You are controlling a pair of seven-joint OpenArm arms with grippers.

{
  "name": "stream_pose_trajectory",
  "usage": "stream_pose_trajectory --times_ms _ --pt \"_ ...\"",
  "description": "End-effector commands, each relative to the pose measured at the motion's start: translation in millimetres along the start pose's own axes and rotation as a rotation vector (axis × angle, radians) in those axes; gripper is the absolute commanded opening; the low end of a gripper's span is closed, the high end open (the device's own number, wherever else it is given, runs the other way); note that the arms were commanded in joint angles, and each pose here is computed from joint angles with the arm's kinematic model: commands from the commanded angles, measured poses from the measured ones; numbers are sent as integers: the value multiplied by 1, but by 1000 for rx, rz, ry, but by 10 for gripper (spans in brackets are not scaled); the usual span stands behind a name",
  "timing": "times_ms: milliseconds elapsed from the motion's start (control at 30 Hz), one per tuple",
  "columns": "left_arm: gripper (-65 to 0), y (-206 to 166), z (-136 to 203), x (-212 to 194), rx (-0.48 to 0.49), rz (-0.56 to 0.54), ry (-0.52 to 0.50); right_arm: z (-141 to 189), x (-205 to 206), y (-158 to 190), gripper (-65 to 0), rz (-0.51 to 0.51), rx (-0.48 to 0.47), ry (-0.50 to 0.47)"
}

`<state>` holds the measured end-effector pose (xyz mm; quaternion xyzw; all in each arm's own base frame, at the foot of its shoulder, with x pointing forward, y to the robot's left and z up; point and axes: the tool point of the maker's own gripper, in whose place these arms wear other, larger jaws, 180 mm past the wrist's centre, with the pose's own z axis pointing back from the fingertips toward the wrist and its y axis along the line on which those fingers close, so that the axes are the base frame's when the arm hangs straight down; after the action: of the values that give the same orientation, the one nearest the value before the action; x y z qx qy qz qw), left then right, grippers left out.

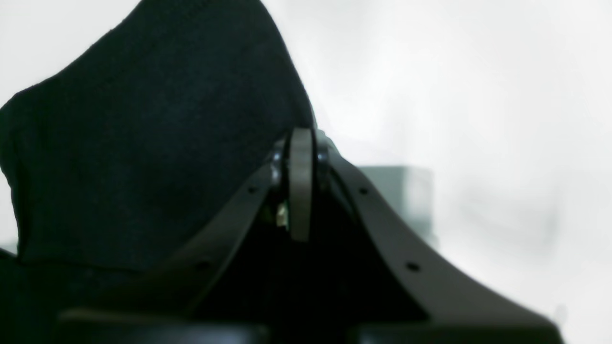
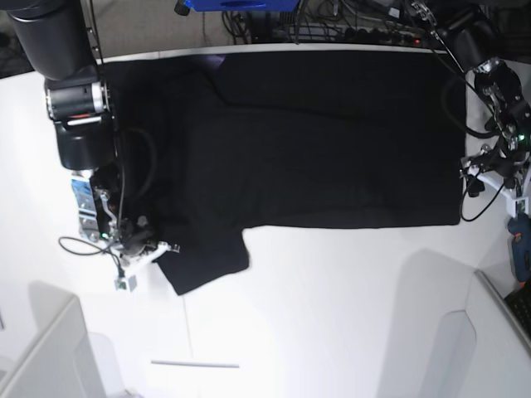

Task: Fold the T-shirt properly
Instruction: 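Grasp the sleeve with right gripper and hem corner with left gripper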

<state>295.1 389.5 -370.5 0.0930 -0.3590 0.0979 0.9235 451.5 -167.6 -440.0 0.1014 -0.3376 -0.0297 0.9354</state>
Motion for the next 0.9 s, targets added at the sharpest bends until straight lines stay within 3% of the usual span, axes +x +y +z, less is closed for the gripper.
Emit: stream_pose_trajectory --times_ms 0,500,667,867 --pt "-140 3 -1 24 9 -13 -50 2 9 2 -650 8 5 2" --pt "-140 -15 -47 60 -77 119 -36 2 9 3 -650 7 7 2" --pt "-140 -41 -64 49 -125 44 -7 2 9 3 -650 7 7 0" --pt "-142 -49 -73 40 -150 62 23 2 9 3 -650 7 7 0"
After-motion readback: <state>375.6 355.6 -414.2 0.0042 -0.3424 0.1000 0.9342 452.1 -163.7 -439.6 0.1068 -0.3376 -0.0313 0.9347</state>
